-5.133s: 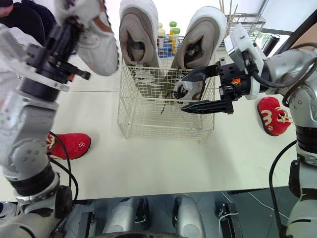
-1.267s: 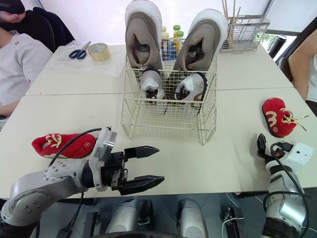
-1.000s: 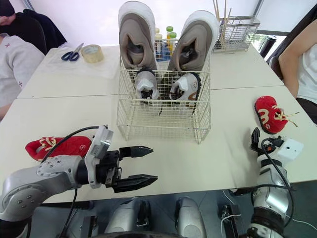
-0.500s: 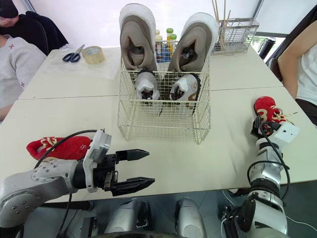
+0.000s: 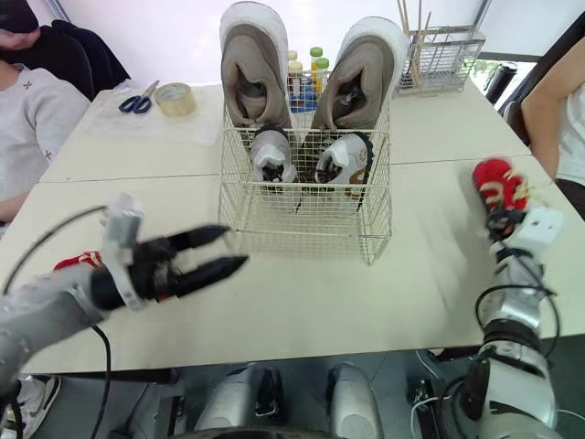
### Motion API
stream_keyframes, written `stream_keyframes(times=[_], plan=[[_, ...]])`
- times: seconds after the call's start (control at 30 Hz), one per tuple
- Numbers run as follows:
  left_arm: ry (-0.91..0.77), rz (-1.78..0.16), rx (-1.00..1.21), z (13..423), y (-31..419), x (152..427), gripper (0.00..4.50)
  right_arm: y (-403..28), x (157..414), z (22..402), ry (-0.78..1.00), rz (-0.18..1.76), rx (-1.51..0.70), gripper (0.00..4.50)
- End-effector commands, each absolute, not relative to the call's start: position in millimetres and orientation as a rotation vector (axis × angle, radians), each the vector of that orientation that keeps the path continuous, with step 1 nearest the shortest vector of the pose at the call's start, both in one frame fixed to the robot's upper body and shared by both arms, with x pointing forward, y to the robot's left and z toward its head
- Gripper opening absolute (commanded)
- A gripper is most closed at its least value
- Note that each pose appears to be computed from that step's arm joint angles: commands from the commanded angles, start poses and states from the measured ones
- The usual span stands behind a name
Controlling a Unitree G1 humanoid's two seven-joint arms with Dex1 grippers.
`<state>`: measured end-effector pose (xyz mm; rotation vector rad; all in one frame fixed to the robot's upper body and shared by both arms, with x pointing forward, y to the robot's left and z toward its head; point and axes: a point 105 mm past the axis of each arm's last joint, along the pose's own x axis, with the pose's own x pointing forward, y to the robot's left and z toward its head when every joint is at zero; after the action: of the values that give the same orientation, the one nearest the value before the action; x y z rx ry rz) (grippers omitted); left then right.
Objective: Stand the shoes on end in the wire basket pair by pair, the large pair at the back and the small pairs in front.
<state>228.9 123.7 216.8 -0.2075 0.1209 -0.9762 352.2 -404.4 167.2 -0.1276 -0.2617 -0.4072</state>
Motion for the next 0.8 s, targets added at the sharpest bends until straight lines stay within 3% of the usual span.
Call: stream_keyframes(times=[0.03,0.13,0.2,0.27,0.43,0.53,0.6,0.7,0.8], plan=[[0.088,-1.008,-0.230,234.5,124.8,229.6,4.50,-388.7,338.3,347.3,-0.744,-0.308,-0.263,1.64],[0.093,-1.002,-0.254,240.0,127.3,231.9,4.50,-349.3,327.7,425.5,-0.947,-0.123,-0.273,1.64],[0.106,-0.977,-0.264,242.0,131.8,232.5,4.50,-292.6,325.1,464.3,-1.031,0.165,-0.286,1.64],[0.120,-0.954,-0.263,243.3,136.3,231.7,4.50,-235.8,321.5,477.6,-1.044,0.453,-0.335,1.64],[0.100,-0.924,-0.294,253.0,153.3,224.1,4.50,-127.9,292.1,448.0,-0.869,1.193,-0.466,1.64],[0.120,-0.895,-0.284,253.9,171.3,215.1,4.50,-102.2,271.1,430.6,-0.755,1.491,-0.525,1.64],[0.142,-0.860,-0.253,252.1,182.8,211.8,4.50,-98.2,262.1,428.0,-0.710,1.608,-0.507,1.64],[0.122,-0.728,-0.191,271.8,236.2,206.5,4.50,-89.5,253.5,419.8,-0.627,1.777,-0.567,1.64],[0.069,-0.806,-0.250,298.8,246.0,195.7,4.50,-80.5,244.3,417.8,-0.625,1.868,-0.599,1.64]])
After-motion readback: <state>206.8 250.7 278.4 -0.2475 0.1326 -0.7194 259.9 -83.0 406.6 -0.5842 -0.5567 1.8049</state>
